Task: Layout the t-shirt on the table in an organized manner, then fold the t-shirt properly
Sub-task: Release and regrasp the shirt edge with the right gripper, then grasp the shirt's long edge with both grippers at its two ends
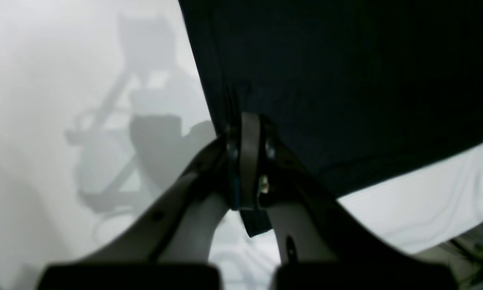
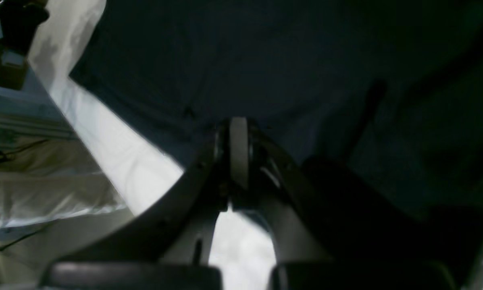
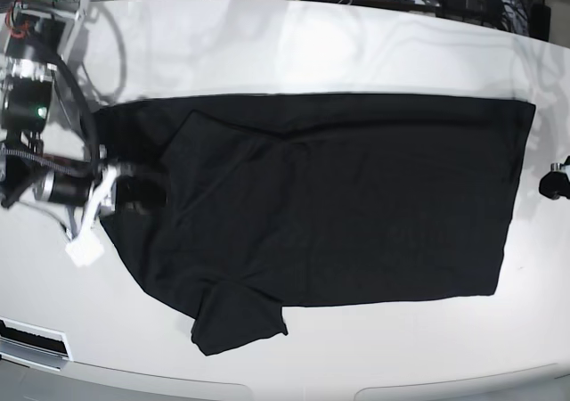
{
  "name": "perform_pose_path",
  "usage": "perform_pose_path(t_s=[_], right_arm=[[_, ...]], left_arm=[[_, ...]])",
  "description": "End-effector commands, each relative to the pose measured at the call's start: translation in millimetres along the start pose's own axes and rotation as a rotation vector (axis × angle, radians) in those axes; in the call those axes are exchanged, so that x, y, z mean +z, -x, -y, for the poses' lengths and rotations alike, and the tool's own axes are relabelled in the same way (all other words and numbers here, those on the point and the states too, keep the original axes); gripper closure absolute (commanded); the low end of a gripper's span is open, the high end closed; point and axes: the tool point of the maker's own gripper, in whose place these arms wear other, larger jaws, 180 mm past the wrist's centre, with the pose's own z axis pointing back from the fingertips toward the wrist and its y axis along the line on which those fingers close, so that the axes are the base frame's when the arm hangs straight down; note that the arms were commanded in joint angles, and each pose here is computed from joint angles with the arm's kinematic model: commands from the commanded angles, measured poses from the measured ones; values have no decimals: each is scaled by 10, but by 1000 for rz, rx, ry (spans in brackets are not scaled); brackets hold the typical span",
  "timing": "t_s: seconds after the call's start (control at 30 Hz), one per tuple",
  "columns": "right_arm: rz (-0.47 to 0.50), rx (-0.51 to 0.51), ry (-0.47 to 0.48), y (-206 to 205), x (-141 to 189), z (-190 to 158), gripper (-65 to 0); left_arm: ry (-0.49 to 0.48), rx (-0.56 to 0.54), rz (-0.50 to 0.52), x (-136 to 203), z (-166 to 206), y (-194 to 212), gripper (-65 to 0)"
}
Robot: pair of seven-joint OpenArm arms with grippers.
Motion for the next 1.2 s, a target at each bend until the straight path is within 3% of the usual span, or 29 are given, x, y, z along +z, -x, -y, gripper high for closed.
perform_pose_path(t_s=[0.0,0.13,0.23,0.33,0.47,0.73,1.03,1.17], right_arm=[[33,27,0,-112,61,-5,0],[-31,9,1,143,61,-1,0],[-53,21,16,189,118,29,0],[-56,71,34,191,198,-39,0],[-75,171,65,293,306,-278,0],[-38,348,359,161,526,28,0],[-14,261,443,284,374,199,0],[-73,229,444,486,204,293,0]], left_arm=[[-6,-34,40,149,-63,-161,0],[8,-52,34,152,-27,-168,0],[51,-27,88,165,64,-278,0],[79,16,146,213,88,-344,0],[46,81,204,348,-46,-276,0],[-4,173,343,637,-261,-344,0],[70,245,273,181,82,95,0],[55,247,244,10,161,283,0]])
